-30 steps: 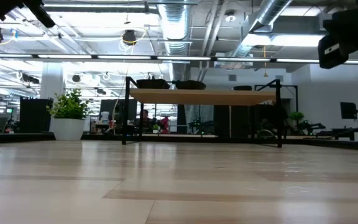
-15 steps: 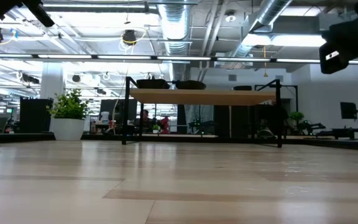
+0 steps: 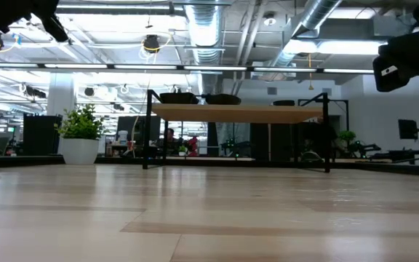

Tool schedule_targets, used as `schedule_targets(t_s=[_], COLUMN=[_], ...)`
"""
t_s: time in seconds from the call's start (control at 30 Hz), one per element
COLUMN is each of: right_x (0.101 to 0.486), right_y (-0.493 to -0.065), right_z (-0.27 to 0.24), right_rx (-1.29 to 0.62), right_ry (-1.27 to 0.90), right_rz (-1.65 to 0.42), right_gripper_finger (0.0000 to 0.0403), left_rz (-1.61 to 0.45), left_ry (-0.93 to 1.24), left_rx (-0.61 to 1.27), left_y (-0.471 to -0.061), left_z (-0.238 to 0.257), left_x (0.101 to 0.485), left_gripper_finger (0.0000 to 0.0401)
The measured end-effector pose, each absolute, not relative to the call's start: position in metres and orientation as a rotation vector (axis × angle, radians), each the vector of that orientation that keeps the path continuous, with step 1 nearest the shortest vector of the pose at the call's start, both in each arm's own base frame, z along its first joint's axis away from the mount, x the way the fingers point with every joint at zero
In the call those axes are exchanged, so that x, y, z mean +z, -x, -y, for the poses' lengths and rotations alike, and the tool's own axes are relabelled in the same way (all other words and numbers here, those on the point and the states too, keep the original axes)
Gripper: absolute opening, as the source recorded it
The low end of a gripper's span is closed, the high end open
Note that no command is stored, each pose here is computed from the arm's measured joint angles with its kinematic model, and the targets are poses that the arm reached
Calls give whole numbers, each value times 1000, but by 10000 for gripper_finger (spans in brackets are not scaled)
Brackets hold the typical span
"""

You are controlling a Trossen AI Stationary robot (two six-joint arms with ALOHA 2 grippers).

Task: Pick & Place Mini shaped plates
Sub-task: Return to Home Position

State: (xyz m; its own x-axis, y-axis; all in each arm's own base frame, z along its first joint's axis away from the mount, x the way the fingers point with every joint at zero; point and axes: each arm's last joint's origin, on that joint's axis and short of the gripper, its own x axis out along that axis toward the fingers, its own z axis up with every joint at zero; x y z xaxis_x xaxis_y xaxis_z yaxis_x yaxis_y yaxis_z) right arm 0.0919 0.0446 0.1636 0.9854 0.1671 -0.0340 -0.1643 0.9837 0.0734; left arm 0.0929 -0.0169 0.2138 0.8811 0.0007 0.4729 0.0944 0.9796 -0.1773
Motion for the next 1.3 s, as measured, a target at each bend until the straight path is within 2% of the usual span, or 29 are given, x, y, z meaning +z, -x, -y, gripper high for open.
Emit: schedule_targets(t_s=[0.8,1.3], right_x=[163,163], right_y=[-92,-92], right_z=[-45,-45], right_rx=[166,166], right_ry=[-70,-70], right_rz=[-41,-41], right_gripper_finger=[59,59], left_rz=[503,364], left_ry=[195,165], left_rx=[-36,-31], left_y=[-92,-107], left_z=[15,19], left_x=[214,203], left_gripper_finger=[85,85])
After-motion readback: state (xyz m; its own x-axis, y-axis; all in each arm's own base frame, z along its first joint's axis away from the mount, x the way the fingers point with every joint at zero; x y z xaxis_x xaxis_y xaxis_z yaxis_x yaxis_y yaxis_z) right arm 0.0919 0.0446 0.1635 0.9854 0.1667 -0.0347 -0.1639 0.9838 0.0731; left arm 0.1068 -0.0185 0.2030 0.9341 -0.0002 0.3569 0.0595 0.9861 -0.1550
